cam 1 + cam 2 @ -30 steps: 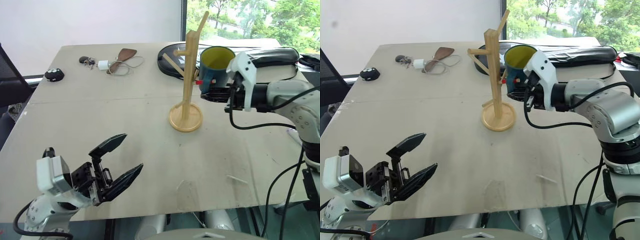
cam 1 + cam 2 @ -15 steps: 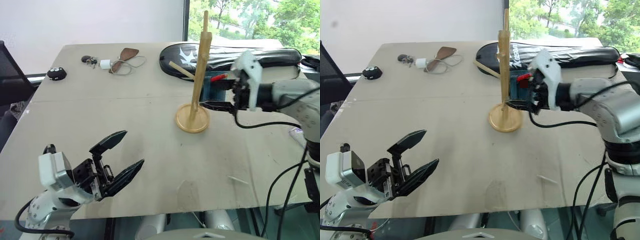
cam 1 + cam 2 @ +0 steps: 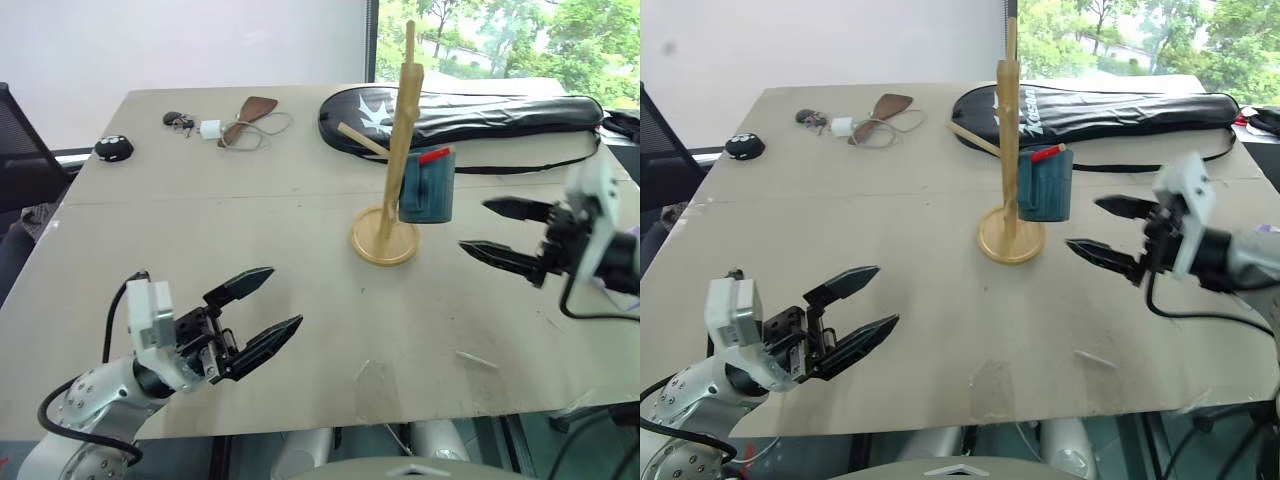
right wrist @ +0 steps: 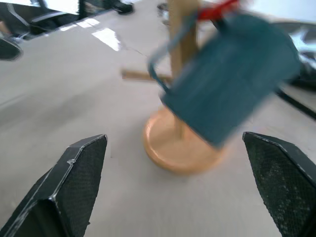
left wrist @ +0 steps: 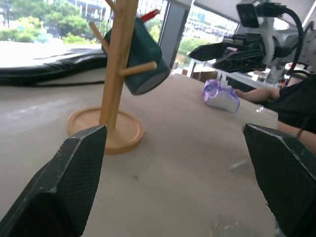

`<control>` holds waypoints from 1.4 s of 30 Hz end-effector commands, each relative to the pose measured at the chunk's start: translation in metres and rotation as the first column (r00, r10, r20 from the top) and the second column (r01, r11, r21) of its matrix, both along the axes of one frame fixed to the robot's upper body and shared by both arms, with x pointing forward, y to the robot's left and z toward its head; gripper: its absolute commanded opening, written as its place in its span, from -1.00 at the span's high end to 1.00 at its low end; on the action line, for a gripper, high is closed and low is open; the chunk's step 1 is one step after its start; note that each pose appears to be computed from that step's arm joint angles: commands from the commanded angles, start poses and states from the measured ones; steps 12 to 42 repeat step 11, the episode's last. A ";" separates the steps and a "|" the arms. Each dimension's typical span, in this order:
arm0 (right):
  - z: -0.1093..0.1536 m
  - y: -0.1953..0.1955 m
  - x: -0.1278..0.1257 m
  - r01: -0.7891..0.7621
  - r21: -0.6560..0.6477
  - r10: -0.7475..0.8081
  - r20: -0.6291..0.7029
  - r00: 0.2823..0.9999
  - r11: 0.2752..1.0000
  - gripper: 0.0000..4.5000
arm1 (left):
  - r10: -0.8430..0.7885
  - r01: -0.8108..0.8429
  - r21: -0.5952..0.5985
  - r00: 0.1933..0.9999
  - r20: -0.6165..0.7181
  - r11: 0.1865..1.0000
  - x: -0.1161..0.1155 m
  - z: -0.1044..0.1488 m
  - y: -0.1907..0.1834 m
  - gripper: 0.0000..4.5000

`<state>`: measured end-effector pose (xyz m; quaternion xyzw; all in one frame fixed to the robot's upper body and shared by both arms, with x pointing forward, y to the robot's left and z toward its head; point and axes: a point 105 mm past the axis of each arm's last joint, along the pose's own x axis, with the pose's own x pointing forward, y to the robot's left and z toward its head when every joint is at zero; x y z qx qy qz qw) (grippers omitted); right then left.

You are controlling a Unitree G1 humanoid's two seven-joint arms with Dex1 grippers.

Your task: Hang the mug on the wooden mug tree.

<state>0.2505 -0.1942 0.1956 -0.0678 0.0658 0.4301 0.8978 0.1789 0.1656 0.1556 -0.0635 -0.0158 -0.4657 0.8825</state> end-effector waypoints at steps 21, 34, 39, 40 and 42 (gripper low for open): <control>-0.046 -0.063 -0.035 0.158 -0.114 -0.153 0.055 0.987 0.981 -0.98 | 0.187 -0.170 0.164 0.977 -0.098 0.972 0.002 -0.028 0.038 -1.00; -0.046 -0.063 -0.035 0.158 -0.114 -0.153 0.055 0.987 0.981 -0.98 | 0.187 -0.170 0.164 0.977 -0.098 0.972 0.002 -0.028 0.038 -1.00; -0.046 -0.063 -0.035 0.158 -0.114 -0.153 0.055 0.987 0.981 -0.98 | 0.187 -0.170 0.164 0.977 -0.098 0.972 0.002 -0.028 0.038 -1.00; -0.046 -0.063 -0.035 0.158 -0.114 -0.153 0.055 0.987 0.981 -0.98 | 0.187 -0.170 0.164 0.977 -0.098 0.972 0.002 -0.028 0.038 -1.00; -0.046 -0.063 -0.035 0.158 -0.114 -0.153 0.055 0.987 0.981 -0.98 | 0.187 -0.170 0.164 0.977 -0.098 0.972 0.002 -0.028 0.038 -1.00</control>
